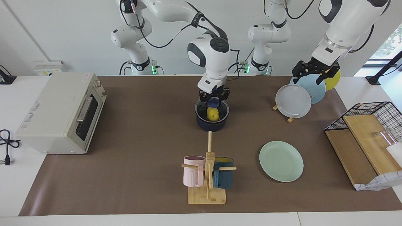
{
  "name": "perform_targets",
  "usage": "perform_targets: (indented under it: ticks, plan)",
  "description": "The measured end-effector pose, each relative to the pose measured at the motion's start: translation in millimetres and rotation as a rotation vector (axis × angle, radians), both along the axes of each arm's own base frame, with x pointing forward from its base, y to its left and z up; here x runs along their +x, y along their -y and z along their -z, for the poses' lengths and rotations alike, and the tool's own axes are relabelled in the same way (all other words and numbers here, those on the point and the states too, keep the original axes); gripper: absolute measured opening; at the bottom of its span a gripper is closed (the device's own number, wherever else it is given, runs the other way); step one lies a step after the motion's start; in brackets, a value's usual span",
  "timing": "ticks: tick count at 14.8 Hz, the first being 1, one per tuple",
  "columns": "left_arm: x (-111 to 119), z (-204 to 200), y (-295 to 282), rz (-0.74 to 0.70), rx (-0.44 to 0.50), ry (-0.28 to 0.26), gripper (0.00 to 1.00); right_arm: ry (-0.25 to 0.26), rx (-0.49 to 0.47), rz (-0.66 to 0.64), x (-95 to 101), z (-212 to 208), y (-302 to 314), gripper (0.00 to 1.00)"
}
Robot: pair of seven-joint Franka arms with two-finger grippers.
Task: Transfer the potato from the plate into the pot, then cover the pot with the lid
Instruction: 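Lower the glass lid onto the pan with the right gripper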
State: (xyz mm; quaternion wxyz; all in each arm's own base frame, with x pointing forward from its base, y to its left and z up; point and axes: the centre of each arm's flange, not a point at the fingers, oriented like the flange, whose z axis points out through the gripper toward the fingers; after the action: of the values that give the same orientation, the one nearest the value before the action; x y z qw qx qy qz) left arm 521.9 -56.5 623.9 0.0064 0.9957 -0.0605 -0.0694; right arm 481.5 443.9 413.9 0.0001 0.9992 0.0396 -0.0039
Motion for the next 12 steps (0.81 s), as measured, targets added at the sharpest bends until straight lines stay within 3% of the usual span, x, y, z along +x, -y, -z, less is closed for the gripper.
perform_targets:
  ticks: [12]
  plan:
    - [0.5, -0.8, -8.1, -0.054, 0.005, -0.004, 1.0, 0.012, 0.012, 0.001, 0.5, 6.9, -0.2, 0.66]
